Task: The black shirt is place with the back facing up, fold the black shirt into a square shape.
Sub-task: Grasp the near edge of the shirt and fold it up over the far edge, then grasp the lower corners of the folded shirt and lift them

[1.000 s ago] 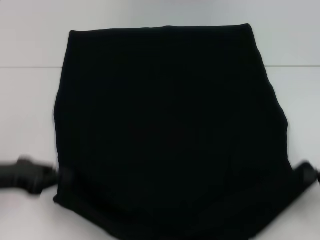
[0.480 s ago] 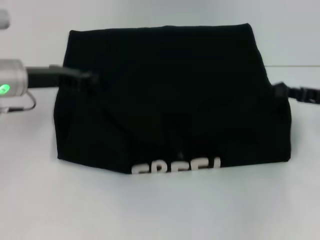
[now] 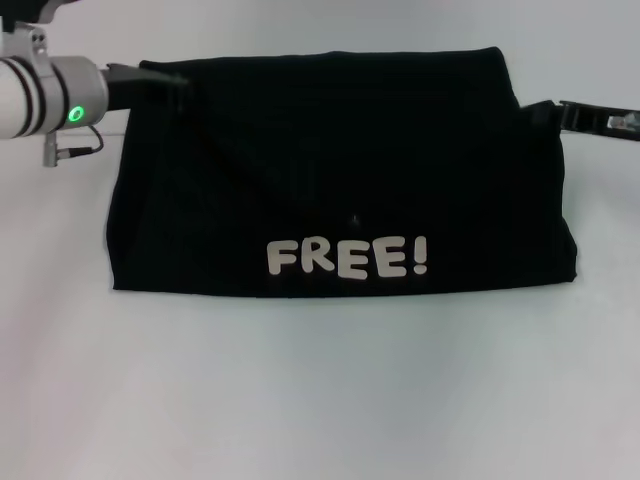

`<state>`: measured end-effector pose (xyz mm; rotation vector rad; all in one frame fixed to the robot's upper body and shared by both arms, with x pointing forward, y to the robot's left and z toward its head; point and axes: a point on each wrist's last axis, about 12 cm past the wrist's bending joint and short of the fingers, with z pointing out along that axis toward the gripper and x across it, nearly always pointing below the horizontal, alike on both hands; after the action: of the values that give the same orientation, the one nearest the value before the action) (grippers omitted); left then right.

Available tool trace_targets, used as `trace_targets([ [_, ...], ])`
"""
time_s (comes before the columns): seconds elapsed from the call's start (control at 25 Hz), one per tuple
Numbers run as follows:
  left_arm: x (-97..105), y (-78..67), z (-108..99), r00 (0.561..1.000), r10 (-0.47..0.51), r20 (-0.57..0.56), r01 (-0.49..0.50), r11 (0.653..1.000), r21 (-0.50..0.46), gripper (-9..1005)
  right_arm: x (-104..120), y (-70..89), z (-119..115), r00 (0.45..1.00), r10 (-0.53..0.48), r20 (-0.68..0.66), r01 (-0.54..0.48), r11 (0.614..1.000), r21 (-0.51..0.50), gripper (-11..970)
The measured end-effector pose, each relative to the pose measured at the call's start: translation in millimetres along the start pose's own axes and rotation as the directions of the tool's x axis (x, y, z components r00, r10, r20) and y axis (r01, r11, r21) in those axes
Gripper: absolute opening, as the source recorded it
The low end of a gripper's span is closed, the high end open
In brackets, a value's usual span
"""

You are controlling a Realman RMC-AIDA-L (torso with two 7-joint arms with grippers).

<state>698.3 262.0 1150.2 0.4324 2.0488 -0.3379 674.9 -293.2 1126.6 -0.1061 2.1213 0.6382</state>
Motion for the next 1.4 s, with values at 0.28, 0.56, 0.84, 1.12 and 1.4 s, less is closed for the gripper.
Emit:
trace_targets([
  [0.28, 14, -8.7, 14, 1.0, 0.016, -0.02, -0.018, 0.995, -0.096, 62, 9, 9.8, 16, 0.999, 0.029, -0.018, -0.028, 0.999, 0.039, 79],
  [0.56, 39, -17.7, 22, 0.997, 0.043, -0.061, -0.054, 0.981, -0.188, 99, 27, 14.0, 22, 0.998, 0.055, -0.026, -0.054, 0.997, 0.053, 86],
  [0.84, 44, -8.5, 18, 0.998, 0.023, -0.055, -0.035, 0.972, -0.234, 205, 28, 4.5, 16, 0.998, 0.06, -0.014, -0.059, 0.995, 0.078, 233],
  [1.12, 45, 11.8, 4, 0.999, 0.014, -0.031, -0.023, 0.95, -0.312, 512, 20, -5.0, 2, 0.998, 0.058, 0.004, -0.058, 0.996, 0.066, 423],
  [1.4, 61, 9.7, -28, 0.993, -0.107, -0.042, 0.104, 0.991, -0.08, 787, 30, -5.5, -19, 0.995, 0.061, -0.075, -0.068, 0.993, -0.092, 669],
])
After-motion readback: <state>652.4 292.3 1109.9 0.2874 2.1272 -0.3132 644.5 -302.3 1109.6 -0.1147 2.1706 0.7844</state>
